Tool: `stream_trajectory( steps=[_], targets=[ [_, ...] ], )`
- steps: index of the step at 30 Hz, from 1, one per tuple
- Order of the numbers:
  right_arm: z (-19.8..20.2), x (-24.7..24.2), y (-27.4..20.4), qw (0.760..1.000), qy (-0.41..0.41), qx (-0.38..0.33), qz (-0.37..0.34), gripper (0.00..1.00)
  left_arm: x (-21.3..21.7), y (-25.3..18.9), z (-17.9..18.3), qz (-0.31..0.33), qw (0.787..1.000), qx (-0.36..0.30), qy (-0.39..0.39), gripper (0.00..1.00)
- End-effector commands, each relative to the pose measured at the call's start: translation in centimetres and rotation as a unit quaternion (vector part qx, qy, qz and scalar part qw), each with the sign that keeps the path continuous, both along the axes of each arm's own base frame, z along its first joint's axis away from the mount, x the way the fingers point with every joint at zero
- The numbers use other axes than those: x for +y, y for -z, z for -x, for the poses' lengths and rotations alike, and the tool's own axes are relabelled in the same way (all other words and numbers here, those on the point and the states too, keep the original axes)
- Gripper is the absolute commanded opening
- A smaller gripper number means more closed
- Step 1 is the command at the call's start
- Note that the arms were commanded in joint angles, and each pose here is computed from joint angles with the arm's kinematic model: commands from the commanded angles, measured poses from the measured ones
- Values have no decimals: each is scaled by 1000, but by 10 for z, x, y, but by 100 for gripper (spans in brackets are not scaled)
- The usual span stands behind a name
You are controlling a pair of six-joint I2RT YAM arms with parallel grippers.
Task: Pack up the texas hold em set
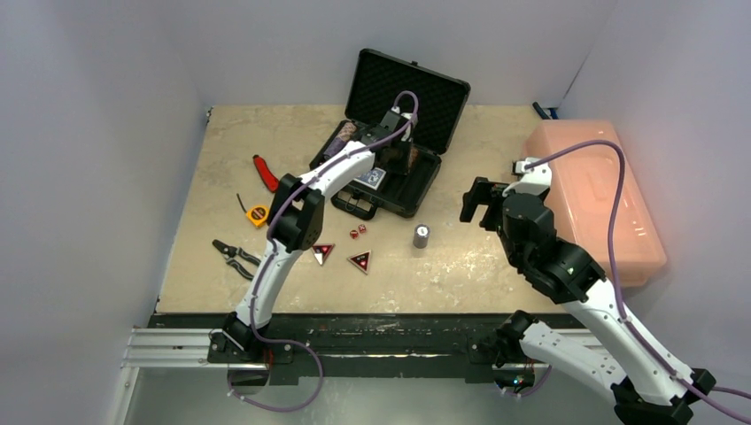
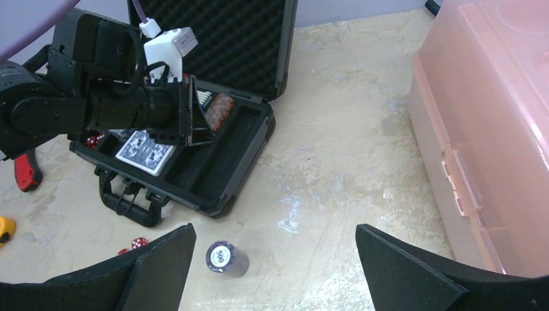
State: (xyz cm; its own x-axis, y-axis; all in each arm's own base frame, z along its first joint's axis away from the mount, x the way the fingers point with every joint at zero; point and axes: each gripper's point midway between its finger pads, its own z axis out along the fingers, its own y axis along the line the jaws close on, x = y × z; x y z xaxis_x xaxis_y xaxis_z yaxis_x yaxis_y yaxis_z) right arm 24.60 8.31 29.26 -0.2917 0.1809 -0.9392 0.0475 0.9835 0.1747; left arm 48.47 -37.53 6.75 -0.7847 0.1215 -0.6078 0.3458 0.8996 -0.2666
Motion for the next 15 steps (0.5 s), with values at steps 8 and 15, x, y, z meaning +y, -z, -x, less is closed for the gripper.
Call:
stream_trajectory(
  steps=[8, 15],
  targets=[
    [-7, 7, -2, 1000, -1, 3, -4, 99, 9, -57, 13, 42, 998, -42, 16, 36],
    [-10, 17, 5, 1000, -16, 17, -4, 99, 40, -90, 35, 27, 996, -80, -3, 75]
  ],
)
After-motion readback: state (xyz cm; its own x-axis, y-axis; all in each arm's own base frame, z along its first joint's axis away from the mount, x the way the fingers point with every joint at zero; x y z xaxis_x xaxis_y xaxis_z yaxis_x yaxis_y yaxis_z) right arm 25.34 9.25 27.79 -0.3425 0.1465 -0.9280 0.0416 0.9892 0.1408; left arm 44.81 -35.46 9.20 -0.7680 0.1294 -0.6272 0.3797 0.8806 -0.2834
